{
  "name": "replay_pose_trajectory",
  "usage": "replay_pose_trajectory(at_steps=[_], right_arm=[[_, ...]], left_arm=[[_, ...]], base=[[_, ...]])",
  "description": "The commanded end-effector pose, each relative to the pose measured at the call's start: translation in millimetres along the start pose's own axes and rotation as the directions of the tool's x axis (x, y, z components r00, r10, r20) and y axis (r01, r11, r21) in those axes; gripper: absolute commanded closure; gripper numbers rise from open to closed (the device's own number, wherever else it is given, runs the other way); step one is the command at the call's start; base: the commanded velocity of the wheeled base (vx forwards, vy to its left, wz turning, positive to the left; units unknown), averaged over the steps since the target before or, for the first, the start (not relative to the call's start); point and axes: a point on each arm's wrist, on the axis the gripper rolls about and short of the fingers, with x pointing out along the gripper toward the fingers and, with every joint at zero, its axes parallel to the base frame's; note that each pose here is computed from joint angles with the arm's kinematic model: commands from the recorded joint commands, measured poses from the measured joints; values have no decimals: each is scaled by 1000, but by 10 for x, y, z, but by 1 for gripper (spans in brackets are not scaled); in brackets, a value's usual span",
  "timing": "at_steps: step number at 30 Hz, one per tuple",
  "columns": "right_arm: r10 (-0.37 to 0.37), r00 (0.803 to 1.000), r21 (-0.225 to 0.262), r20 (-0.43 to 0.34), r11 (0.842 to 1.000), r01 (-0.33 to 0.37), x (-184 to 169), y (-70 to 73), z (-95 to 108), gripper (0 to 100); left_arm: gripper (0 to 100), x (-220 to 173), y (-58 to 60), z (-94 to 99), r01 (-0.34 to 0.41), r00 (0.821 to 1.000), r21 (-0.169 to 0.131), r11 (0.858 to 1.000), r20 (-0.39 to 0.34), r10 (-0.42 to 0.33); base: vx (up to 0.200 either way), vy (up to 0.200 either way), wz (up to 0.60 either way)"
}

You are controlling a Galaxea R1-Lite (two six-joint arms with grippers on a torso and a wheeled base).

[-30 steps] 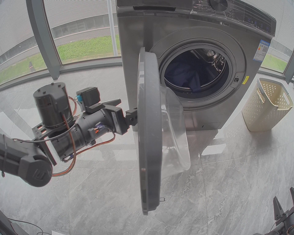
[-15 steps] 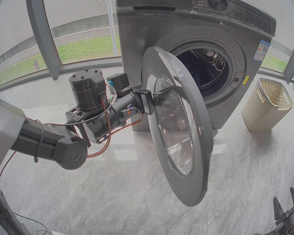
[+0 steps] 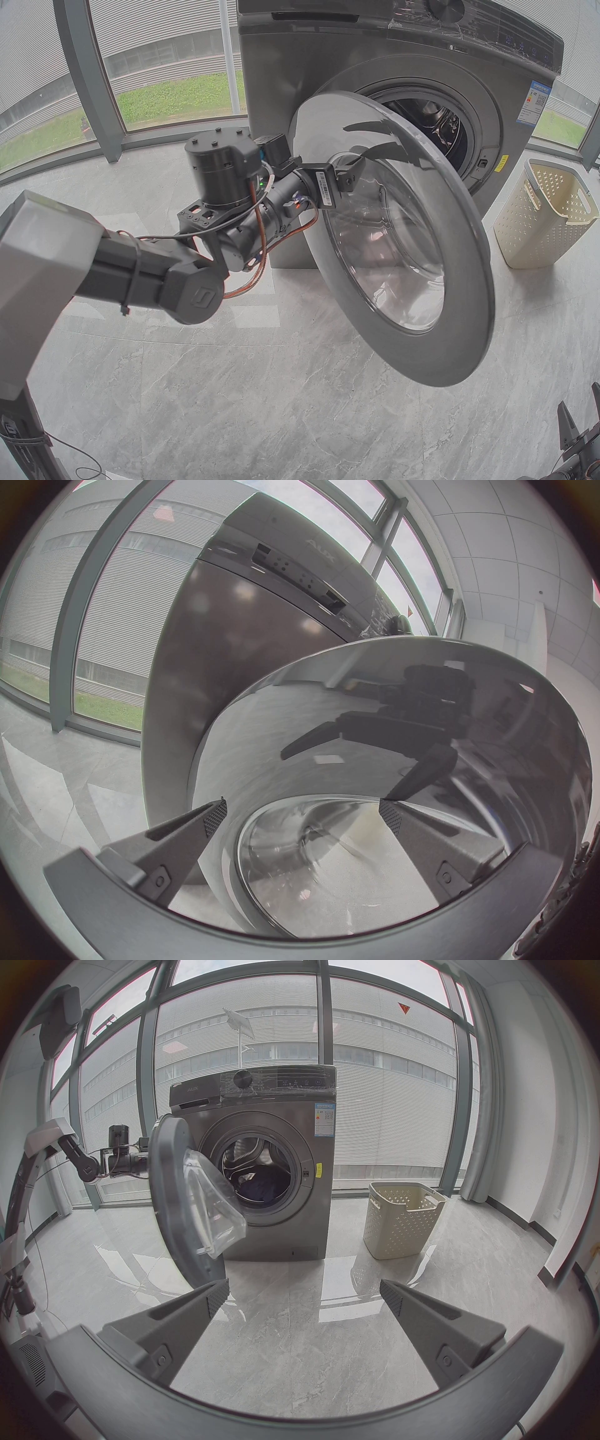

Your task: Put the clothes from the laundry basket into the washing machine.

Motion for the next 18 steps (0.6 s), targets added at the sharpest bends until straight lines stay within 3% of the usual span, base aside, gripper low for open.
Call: replay_pose_trajectory(at_steps=[1, 9, 18], right_arm=[[0, 1000, 0, -1, 1000, 0, 1, -1, -52, 0], [0, 1000, 0, -1, 1000, 0, 1, -1, -52, 0], [0, 1000, 0, -1, 1000, 0, 1, -1, -52, 0]], left_arm=[[0, 279, -3, -92, -56, 996, -27, 998, 74, 58], [0, 430, -51, -91, -92, 987, -58, 994, 130, 99], [0, 306, -172, -103, -81, 993, -57, 995, 84, 86]], base=[[0, 0, 0], [0, 0, 0], [0, 0, 0]])
